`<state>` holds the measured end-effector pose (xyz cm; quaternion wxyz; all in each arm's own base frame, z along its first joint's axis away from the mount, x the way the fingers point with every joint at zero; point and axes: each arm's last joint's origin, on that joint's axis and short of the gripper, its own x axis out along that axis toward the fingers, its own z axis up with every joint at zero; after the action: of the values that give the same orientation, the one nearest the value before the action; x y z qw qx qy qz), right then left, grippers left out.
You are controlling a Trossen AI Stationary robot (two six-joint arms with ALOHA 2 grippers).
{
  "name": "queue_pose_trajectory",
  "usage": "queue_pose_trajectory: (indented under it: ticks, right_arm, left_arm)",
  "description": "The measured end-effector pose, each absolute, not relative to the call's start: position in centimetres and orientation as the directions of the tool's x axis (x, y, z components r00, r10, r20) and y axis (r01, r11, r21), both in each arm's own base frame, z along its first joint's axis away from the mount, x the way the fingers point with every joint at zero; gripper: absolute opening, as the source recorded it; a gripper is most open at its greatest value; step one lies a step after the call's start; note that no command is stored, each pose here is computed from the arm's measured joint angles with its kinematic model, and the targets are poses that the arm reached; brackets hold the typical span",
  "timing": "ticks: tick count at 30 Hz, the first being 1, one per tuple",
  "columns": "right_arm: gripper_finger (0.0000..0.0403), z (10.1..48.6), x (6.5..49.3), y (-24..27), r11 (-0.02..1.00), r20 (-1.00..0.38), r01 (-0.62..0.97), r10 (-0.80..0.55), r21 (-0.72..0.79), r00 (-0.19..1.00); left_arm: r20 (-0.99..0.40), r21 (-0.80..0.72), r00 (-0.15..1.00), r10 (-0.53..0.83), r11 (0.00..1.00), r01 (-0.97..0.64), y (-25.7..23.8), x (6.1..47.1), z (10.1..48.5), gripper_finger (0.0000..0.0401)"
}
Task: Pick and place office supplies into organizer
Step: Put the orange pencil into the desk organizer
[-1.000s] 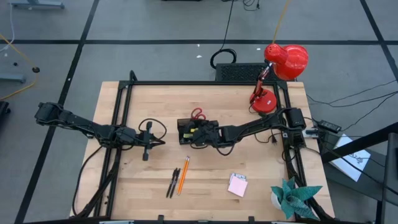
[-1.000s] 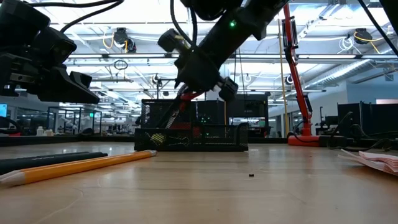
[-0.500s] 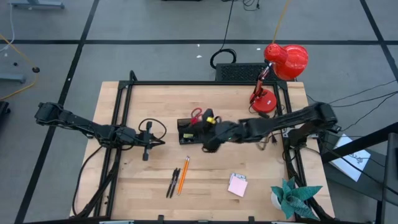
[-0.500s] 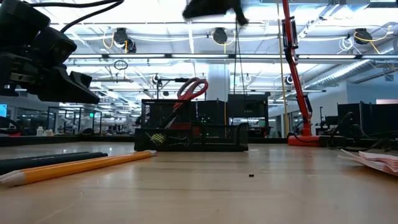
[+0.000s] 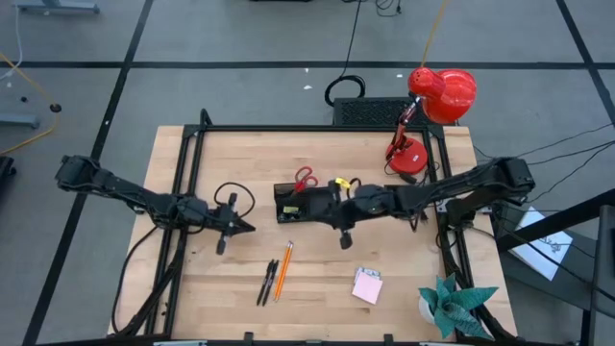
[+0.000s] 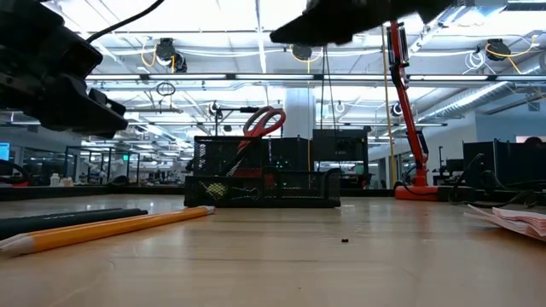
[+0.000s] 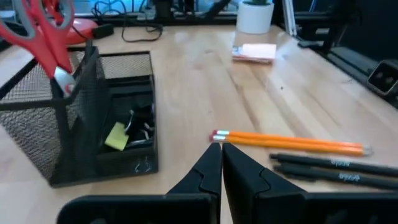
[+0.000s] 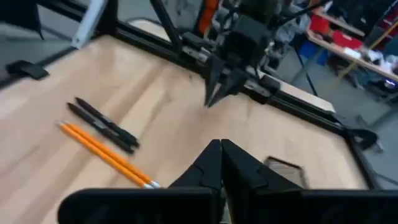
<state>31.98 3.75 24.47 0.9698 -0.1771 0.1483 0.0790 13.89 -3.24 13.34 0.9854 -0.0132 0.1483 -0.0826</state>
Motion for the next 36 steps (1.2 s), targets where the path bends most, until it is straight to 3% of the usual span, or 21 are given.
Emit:
queue_pose_trajectory:
  ticks: [9, 18, 30, 36]
  right_arm:
    - [0.0001, 21.8, 30.5, 1.0, 0.97, -0.167, -0.124, 0.09, -0.209, 0.982]
    - [0.0001, 21.8, 30.0, -1.2, 0.973, -0.196, -0.217, 0.199, -0.08, 0.96]
    - [0.0001, 21.6, 29.9, -1.2, 0.971, -0.218, -0.221, 0.197, -0.093, 0.956]
    - [0.0001, 21.4, 29.8, -1.2, 0.969, -0.242, -0.225, 0.195, -0.103, 0.951]
  left_arm:
    - [-0.285, -0.052, 0.947, -0.146, 0.989, 0.137, -3.9, 15.0, 12.5, 0.0021]
    - [-0.359, -0.023, 0.93, -0.083, 0.997, 0.08, -3.8, 16.2, 10.4, 0.0021]
    - [-0.438, 0.048, 0.895, -0.086, 0.992, 0.119, -4.9, 20.8, 8.7, 0.0021]
    - [-0.46, 0.057, 0.888, 0.002, 0.998, 0.027, -3.9, 22.4, 8.0, 0.0021]
